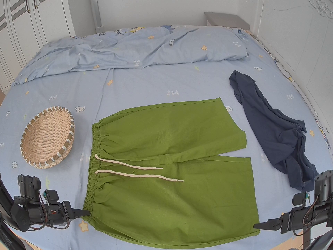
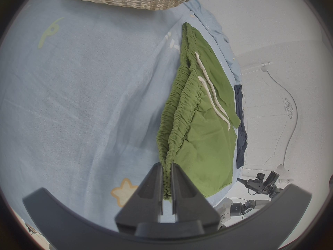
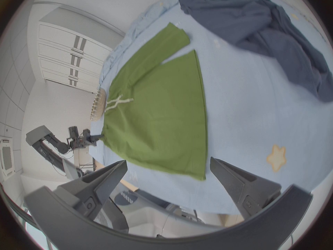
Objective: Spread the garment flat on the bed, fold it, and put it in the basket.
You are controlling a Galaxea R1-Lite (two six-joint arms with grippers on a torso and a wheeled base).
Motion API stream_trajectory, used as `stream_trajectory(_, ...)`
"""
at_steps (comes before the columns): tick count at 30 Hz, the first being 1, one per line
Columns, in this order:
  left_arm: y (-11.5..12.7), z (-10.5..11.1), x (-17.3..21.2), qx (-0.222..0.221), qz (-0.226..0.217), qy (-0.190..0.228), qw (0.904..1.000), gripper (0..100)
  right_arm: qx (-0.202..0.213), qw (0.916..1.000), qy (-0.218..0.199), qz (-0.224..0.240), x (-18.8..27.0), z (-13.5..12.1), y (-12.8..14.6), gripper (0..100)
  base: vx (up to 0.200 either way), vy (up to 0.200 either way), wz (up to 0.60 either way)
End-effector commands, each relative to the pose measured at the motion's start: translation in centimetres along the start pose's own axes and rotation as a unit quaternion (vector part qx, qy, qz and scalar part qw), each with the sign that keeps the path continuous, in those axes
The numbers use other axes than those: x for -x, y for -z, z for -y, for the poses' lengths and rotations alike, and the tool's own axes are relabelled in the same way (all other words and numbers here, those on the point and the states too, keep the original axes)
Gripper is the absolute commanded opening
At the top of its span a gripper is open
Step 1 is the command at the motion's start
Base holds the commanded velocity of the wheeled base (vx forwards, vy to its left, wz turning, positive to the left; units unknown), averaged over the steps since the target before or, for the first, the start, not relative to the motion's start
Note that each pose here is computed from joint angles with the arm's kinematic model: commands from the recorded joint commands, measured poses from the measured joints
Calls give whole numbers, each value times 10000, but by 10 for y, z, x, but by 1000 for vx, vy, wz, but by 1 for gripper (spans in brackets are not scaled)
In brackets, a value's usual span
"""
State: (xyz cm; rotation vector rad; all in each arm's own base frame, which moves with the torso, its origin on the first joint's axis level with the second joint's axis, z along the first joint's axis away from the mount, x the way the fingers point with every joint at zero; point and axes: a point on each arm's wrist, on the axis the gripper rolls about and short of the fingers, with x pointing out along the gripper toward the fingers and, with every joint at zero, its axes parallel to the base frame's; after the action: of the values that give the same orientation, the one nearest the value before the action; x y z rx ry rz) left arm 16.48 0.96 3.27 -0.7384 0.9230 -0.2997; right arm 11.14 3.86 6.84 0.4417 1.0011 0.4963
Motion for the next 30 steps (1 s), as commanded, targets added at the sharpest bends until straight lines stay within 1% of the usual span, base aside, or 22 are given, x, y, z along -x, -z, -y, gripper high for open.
stream_trajectory(1, 4, -1, 3, 59, 7, -37, 10000, 0, -200, 9988, -177, -417, 1, 5, 16, 100, 0, 0, 0)
stream_trajectory(3, 4, -1, 3, 45, 13, -29, 10000, 0, -286, 9967, -412, -642, 0, 5, 19, 100, 0, 0, 0)
stream_trajectory(7, 3, 0, 4, 26, 35, -19, 10000, 0, -336, 9953, -485, -773, 0, 5, 20, 100, 0, 0, 0)
stream_trajectory(9, 3, 1, 5, 7, 57, -9, 10000, 0, -418, 9938, -419, -941, -7, 9, 18, 100, 0, 0, 0)
stream_trajectory(16, 3, 2, 7, -32, 113, 16, 9999, 0, -449, 9909, -264, -1237, -23, 17, 15, 100, 0, 0, 0)
stream_trajectory(19, 3, 3, 7, -37, 118, 19, 9999, 0, -368, 9910, -246, -1267, -25, 19, 14, 100, 0, 0, 0)
stream_trajectory(23, 3, 3, 8, -29, 129, 18, 9999, 0, -367, 9907, -189, -1300, -27, 23, 14, 100, 0, 0, 0)
stream_trajectory(27, 3, 3, 8, -38, 129, 24, 9999, 0, -223, 9890, -145, -1452, -31, 28, 15, 100, 0, 0, 0)
stream_trajectory(30, 3, 3, 8, -46, 129, 24, 9999, 0, -179, 9897, -160, -1409, -34, 28, 11, 100, 0, 0, 0)
